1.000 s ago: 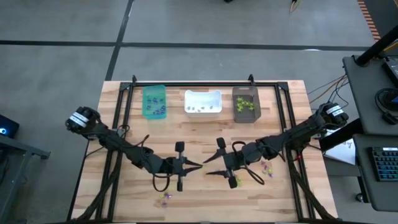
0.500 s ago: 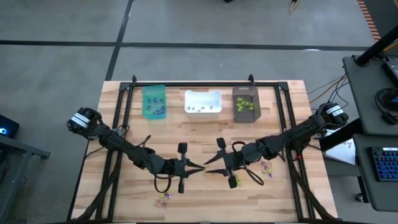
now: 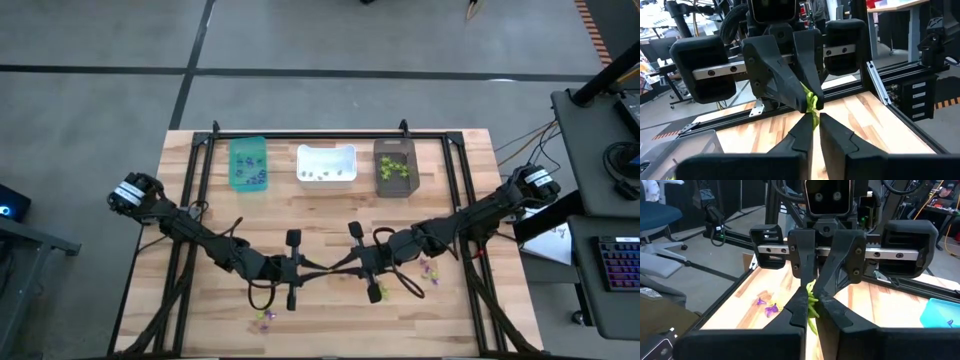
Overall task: Sort Halloween decoration
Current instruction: Put the green spider toy into the black bin
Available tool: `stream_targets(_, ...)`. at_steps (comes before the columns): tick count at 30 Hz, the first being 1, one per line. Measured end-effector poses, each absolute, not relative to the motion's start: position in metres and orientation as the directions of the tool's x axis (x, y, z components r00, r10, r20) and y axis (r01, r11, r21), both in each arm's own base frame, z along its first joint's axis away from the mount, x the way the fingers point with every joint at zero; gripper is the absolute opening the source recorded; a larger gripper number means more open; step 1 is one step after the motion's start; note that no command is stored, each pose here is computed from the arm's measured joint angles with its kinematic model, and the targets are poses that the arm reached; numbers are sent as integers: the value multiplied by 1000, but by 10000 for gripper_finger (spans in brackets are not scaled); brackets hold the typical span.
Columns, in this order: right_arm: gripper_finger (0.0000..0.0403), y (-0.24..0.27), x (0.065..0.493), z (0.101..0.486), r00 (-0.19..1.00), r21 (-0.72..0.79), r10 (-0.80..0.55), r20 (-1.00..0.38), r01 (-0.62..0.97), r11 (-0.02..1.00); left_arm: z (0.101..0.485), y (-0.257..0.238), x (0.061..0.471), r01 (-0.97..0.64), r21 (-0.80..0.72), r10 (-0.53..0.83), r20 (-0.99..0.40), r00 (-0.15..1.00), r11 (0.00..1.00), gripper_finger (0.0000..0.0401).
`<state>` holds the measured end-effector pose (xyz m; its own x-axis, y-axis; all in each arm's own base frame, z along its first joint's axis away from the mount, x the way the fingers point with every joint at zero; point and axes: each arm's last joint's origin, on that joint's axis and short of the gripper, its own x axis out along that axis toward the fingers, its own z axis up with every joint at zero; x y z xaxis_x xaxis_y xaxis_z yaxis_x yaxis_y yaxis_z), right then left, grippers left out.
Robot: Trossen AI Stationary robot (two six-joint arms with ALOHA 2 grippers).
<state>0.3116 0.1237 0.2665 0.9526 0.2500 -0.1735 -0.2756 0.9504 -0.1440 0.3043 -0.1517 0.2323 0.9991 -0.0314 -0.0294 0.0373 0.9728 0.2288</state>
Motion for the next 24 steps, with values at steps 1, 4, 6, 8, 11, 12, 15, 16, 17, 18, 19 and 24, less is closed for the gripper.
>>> stream_targets(1, 14, 124, 312, 267, 953, -143, 250, -174, -275, 951, 232, -152, 304, 37, 226, -31, -30, 999, 973, 23)
stream_targets(4, 14, 123, 312, 267, 953, -132, 246, -174, -270, 954, 231, -152, 304, 37, 207, -30, -39, 999, 978, 58)
stream_targets(6, 13, 122, 312, 266, 954, -126, 243, -178, -267, 956, 230, -151, 304, 19, 199, -9, -52, 999, 980, 87)
stream_targets(8, 13, 119, 312, 266, 954, -125, 234, -189, -260, 958, 228, -150, 304, -7, 199, 20, -64, 998, 980, 117)
stream_targets(11, 13, 110, 311, 265, 962, -109, 139, -235, -168, 980, 224, -149, 304, -35, 187, 55, -103, 993, 982, 156)
stream_targets(12, 13, 105, 309, 265, 961, -104, 82, -263, -113, 988, 222, -148, 303, -45, 182, 68, -120, 990, 982, 167)
stream_targets(15, 13, 84, 303, 262, 926, -113, -117, -358, 81, 990, 217, -147, 302, -73, 147, 98, -169, 981, 986, 190)
stream_targets(16, 13, 76, 300, 261, 902, -118, -184, -391, 149, 982, 216, -146, 302, -85, 140, 110, -182, 977, 986, 195)
stream_targets(17, 13, 66, 296, 259, 870, -125, -250, -425, 217, 968, 215, -146, 302, -95, 135, 120, -191, 974, 986, 199)
stream_targets(18, 13, 56, 293, 258, 834, -125, -311, -456, 286, 950, 214, -146, 302, -99, 129, 124, -195, 973, 987, 202)
stream_targets(19, 13, 45, 289, 256, 794, -123, -366, -486, 352, 928, 214, -146, 302, -100, 126, 124, -196, 973, 987, 204)
stream_targets(24, 13, -20, 269, 241, 512, -144, -552, -658, 634, 760, 214, -145, 302, -100, 125, 124, -196, 973, 987, 205)
